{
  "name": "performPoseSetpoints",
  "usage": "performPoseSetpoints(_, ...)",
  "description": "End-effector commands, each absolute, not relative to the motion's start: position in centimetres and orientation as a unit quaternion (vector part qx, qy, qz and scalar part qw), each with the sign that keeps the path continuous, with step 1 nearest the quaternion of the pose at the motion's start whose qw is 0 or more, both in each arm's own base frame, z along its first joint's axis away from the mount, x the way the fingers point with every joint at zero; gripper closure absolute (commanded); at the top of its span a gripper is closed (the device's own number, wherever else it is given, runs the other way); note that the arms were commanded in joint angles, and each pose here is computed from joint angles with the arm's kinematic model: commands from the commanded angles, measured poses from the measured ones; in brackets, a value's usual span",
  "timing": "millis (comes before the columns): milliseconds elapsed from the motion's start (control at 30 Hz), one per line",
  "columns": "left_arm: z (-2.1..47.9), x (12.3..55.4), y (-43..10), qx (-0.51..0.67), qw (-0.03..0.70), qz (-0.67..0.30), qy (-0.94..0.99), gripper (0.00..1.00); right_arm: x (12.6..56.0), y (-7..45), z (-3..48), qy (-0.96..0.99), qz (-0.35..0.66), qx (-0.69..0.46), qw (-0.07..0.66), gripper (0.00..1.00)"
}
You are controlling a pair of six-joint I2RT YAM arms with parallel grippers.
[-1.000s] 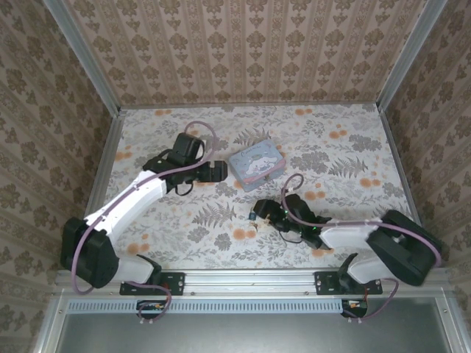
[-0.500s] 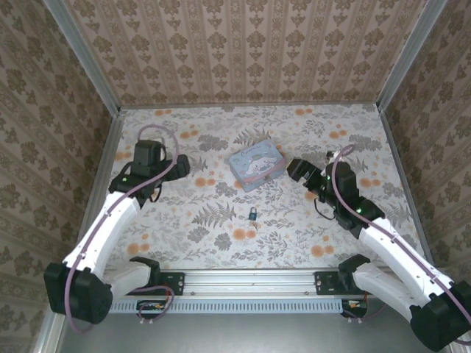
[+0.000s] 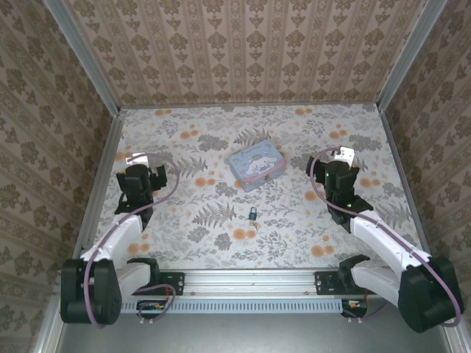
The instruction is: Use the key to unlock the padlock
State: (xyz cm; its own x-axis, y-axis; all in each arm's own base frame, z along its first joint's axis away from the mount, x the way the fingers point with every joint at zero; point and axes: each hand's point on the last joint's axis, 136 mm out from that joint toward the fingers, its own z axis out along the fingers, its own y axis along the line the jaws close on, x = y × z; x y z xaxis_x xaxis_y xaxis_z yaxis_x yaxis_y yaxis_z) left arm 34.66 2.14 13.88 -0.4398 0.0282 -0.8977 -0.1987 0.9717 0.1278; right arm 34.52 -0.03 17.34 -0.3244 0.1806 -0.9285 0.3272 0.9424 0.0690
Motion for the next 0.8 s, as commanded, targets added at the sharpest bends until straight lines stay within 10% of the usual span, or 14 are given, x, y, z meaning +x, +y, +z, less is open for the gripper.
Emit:
performPoseSetpoints(0, 15.0, 36.7, 2.0, -0.048, 0.581, 0.102, 0.806, 0.00, 34.6, -3.7, 16.8, 0.795, -0.134, 0.181, 0.563, 0.00)
performPoseSetpoints(767, 9.4, 39.9, -0.8, 0.046, 0.567, 0.037, 0.821, 0.00, 38.4, -1.2, 10.5, 0.792, -0.033, 0.048, 0.608, 0.00)
